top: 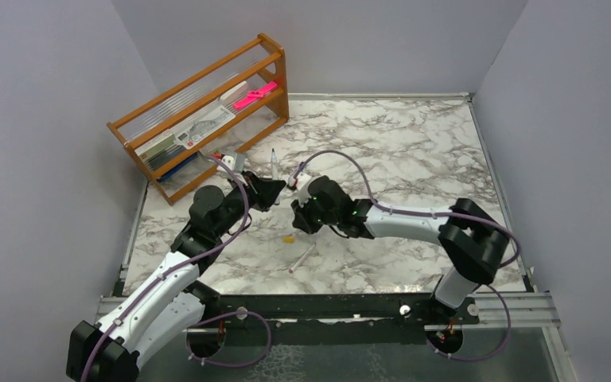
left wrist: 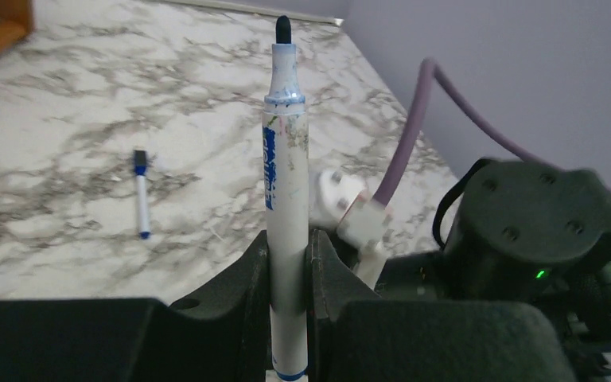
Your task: Insert the pens into the pen caps
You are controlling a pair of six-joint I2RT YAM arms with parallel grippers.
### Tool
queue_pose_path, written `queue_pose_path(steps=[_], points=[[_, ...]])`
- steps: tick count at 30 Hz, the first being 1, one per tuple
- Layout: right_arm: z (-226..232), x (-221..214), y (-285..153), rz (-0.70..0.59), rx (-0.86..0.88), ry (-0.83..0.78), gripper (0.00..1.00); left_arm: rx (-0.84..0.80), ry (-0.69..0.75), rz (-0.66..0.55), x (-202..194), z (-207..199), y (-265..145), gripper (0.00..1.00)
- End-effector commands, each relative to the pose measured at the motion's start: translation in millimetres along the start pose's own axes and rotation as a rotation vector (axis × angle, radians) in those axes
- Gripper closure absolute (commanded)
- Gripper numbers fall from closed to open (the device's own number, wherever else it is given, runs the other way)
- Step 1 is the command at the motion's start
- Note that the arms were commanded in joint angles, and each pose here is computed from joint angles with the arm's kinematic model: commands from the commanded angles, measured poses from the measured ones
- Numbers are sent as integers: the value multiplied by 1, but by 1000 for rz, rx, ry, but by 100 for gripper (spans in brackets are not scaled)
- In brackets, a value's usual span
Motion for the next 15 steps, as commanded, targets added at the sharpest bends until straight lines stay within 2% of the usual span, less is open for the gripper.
queue_pose_path(steps=[1,4,7,11,15], points=[[-16,74,-52,-432,-26,273,98,-198,-206,-14,-11,-18,-4,100],[-38,85,-79,-559,0,456,98,-261,-263,-41,-10,-28,-7,100],[-50,92,-106,-729,31,556,98,-286,-301,-58,-8,-40,-8,100],[-62,105,-125,-865,28,613,98,-315,-343,-49,-12,-51,-6,100],[-62,119,-138,-969,100,641,98,-340,-404,-21,-17,-57,2,100]])
Point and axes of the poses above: each gripper's point midway between its finger pads, its own y axis out along the fingers, its own z axis along the line the jaws close on, x = y × z, the point moved 9 cm from there along -y, back along the fingers, and after that the axes turned 6 degrees about -y, right-handed, at the moved point
